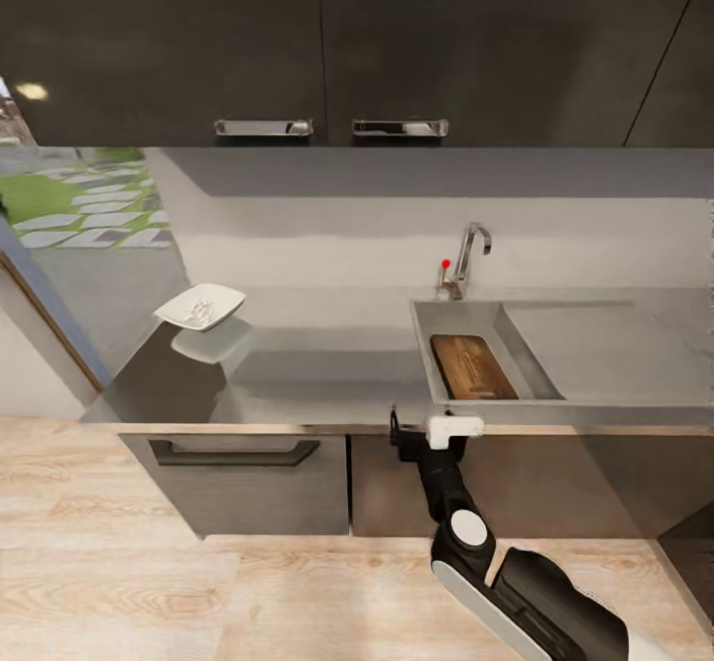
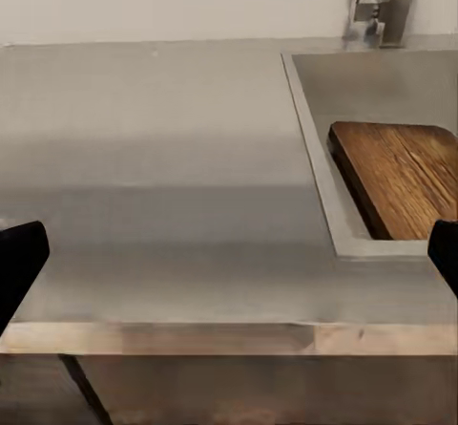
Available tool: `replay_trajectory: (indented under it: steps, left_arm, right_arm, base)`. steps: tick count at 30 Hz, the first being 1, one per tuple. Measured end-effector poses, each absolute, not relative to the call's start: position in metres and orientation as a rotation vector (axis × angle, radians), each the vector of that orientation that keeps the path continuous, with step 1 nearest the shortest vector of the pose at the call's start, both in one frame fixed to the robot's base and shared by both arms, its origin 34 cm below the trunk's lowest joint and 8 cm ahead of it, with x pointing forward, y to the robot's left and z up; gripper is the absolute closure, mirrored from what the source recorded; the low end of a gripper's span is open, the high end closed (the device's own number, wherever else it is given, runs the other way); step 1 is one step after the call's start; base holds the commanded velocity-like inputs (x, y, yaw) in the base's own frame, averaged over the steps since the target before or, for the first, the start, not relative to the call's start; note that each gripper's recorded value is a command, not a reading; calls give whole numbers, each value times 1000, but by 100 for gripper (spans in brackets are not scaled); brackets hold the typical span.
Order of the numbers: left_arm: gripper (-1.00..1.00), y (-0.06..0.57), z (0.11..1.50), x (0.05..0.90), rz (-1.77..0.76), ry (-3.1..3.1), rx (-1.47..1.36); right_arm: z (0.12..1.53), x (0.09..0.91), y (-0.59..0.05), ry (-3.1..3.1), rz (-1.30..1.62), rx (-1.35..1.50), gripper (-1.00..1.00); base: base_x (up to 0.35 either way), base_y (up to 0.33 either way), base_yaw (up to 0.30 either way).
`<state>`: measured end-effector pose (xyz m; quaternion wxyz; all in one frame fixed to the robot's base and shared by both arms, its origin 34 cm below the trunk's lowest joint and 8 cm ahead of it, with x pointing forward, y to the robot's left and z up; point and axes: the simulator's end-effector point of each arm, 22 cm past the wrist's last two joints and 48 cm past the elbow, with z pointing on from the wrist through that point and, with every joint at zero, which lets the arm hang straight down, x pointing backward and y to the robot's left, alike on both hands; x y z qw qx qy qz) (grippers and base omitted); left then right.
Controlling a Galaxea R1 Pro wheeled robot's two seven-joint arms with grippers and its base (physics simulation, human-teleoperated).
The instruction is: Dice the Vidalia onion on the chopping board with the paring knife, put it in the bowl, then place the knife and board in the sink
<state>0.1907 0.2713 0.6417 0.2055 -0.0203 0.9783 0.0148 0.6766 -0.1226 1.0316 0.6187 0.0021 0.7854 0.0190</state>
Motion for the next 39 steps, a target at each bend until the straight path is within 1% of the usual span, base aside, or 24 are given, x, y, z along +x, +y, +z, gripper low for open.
replay_trajectory:
  steps: [4, 7, 11, 17, 21, 25, 27, 28, 31, 33, 36, 39]
  left_arm:
    - [-100, 271, 642, 191, 41, 2727, -57]
    - [-100, 272, 642, 191, 42, 2726, -56]
    - [-100, 272, 642, 192, 44, 2723, -56]
    - [-100, 271, 643, 197, 45, 2714, -61]
    - [-100, 254, 647, 219, 16, 2671, -81]
    - [-100, 247, 651, 232, 2, 2645, -90]
    - [-100, 247, 651, 233, 2, 2641, -92]
    - [-100, 247, 651, 234, 2, 2641, -92]
    - [-100, 248, 651, 233, 4, 2642, -91]
    - [-100, 249, 651, 233, 6, 2643, -91]
    - [-100, 251, 651, 233, 8, 2642, -91]
    - [-100, 252, 651, 233, 11, 2642, -91]
  right_arm:
    - [1012, 664, -117, 1816, 54, -40, -100]
    - [969, 648, -116, 1848, 38, -85, -100]
    - [892, 626, -151, 1922, -23, -51, -100]
    - [810, 591, -196, 2002, -48, -104, -100]
    - [748, 565, -221, 2138, 58, -186, -100]
    - [710, 528, -224, 2233, 118, -235, -100]
    - [694, 496, -213, 2279, 130, -230, -100]
    - [689, 482, -198, 2296, 156, -228, -100]
    - [687, 467, -151, 2314, 214, -203, -100]
    - [687, 464, -136, 2322, 208, -173, -100]
    - [687, 462, -125, 2330, 202, -148, -100]
    - [687, 463, -131, 2330, 187, -137, -100]
  base:
    - [-337, 0, 0]
    - [-250, 0, 0]
    - [-49, 0, 0]
    - [-4, 0, 0]
    - [0, 0, 0]
    - [0, 0, 0]
    - [0, 0, 0]
    - [0, 0, 0]
    - [0, 0, 0]
    - [0, 0, 0]
    - [0, 0, 0]
    - [0, 0, 0]
